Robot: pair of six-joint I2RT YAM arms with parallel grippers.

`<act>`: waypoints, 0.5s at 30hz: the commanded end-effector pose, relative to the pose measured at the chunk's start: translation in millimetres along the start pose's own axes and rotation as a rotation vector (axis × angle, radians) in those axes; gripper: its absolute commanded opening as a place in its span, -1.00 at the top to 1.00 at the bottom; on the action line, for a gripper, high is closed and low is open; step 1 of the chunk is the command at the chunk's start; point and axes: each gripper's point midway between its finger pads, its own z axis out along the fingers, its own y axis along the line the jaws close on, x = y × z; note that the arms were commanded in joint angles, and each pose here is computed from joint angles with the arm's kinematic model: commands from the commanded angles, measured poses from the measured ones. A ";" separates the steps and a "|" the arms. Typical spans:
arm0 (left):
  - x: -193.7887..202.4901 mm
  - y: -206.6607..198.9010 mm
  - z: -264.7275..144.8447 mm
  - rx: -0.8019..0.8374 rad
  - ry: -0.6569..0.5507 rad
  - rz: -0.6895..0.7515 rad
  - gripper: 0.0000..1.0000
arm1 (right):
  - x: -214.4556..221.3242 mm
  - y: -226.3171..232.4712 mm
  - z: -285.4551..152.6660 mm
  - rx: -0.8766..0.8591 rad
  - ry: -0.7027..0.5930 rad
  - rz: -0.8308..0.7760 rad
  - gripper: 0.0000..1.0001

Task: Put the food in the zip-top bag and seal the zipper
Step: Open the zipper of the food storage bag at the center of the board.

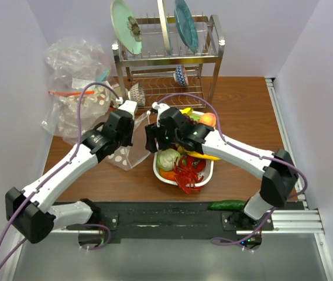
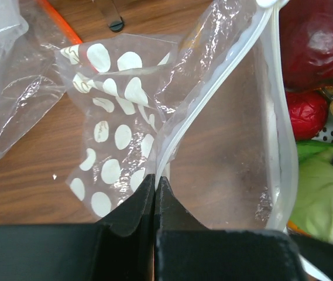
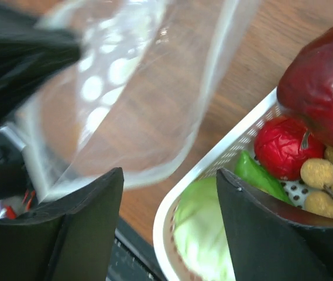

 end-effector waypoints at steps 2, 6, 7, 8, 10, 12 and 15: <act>-14.6 -1.6 11.6 -0.003 -0.038 0.018 1.00 | -22.1 21.0 -59.8 -0.120 -0.101 -0.078 -0.39; -23.7 -1.9 10.7 0.000 -0.046 0.021 1.00 | -7.3 28.6 -95.3 -0.188 -0.081 -0.130 -0.34; -24.2 -2.0 10.8 0.001 -0.043 0.028 1.00 | -1.5 28.1 -102.5 -0.188 -0.070 -0.135 -0.34; -27.7 -2.0 10.1 0.001 -0.049 0.027 1.00 | 6.8 28.9 -115.6 -0.188 -0.054 -0.145 -0.34; -28.6 -3.1 10.1 0.004 -0.044 0.036 1.00 | 17.1 23.0 -126.2 -0.150 -0.043 -0.160 -0.37; -30.5 -3.1 9.5 0.005 -0.047 0.039 1.00 | 36.4 25.2 -141.5 -0.131 -0.010 -0.189 -0.38; -29.0 -2.1 9.7 0.003 -0.046 0.050 1.00 | 58.1 29.4 -155.3 -0.093 0.018 -0.221 -0.41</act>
